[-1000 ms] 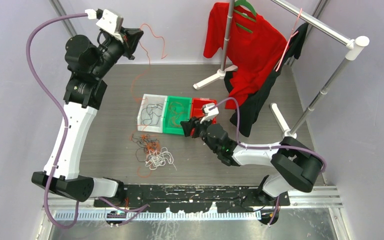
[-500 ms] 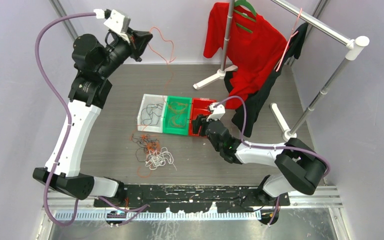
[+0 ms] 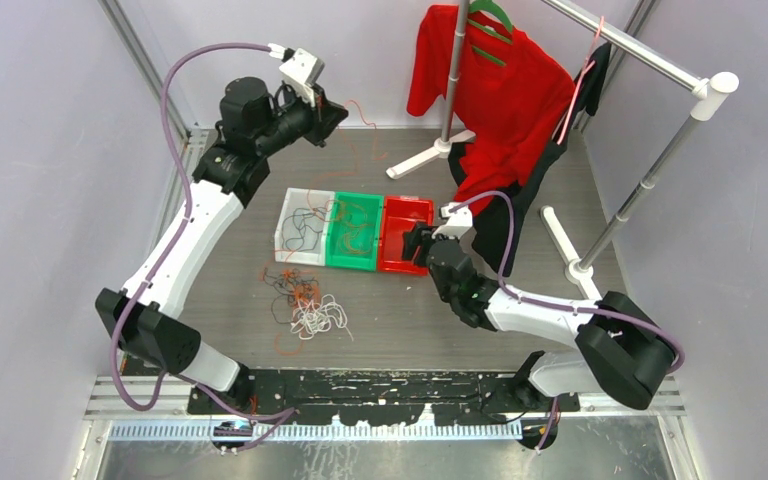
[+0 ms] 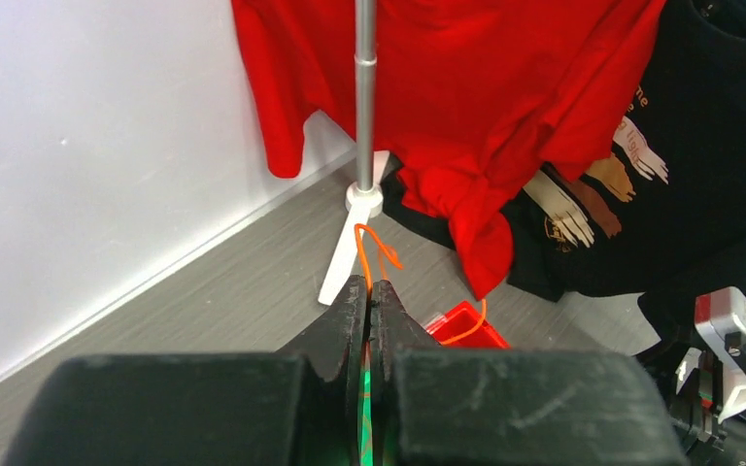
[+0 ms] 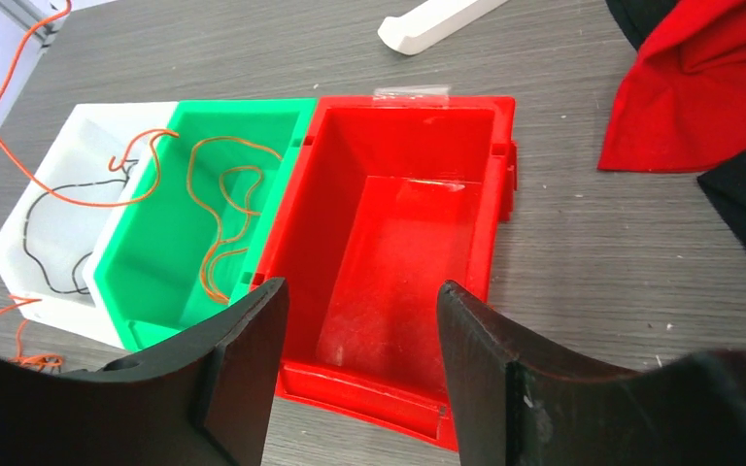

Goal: Untangle the cables
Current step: Place the cable in the bin.

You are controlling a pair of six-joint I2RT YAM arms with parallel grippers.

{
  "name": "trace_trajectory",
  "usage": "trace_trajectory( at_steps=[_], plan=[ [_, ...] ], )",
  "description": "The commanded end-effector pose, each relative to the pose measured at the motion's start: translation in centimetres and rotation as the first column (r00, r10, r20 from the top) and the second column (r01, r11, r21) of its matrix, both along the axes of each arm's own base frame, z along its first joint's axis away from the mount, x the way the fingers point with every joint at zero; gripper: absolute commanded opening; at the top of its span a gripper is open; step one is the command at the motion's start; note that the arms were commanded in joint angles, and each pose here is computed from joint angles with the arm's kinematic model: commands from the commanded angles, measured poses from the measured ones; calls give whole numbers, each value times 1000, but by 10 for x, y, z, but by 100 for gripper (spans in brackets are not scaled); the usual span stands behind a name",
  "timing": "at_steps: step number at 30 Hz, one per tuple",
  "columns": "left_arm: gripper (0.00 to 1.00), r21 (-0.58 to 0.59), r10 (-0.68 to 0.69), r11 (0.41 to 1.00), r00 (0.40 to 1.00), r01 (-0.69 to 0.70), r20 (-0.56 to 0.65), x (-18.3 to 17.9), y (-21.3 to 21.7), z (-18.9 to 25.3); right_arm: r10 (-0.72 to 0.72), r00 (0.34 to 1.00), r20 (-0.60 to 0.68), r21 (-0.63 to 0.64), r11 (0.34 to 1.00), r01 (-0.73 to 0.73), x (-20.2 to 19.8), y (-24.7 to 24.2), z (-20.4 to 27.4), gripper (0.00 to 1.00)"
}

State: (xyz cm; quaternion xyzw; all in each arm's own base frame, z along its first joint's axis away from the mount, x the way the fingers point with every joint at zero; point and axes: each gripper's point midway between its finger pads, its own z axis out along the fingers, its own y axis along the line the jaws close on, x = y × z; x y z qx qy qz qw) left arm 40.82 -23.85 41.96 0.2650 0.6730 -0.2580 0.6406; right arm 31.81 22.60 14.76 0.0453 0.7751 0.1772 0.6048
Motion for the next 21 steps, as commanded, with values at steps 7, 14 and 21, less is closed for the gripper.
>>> trace_trajectory(
  at_steps=[7, 14, 21],
  plan=[
    [0, -60, -17, 998, 995, 23, 97, -11, -8, 52, -39, 999, 19, 39, 999, 38, 3, -9, 10, 63],
    [0, 9, -21, 1000, 1000, 21, -22, -11, -13, -7, -49, 999, 16, 46, 998, 48, 1, -14, 9, 63],
    [0, 115, -9, 993, 986, 28, -167, -13, -14, -80, -67, 998, 19, 56, 996, 66, 2, -22, 11, 63]
  ],
)
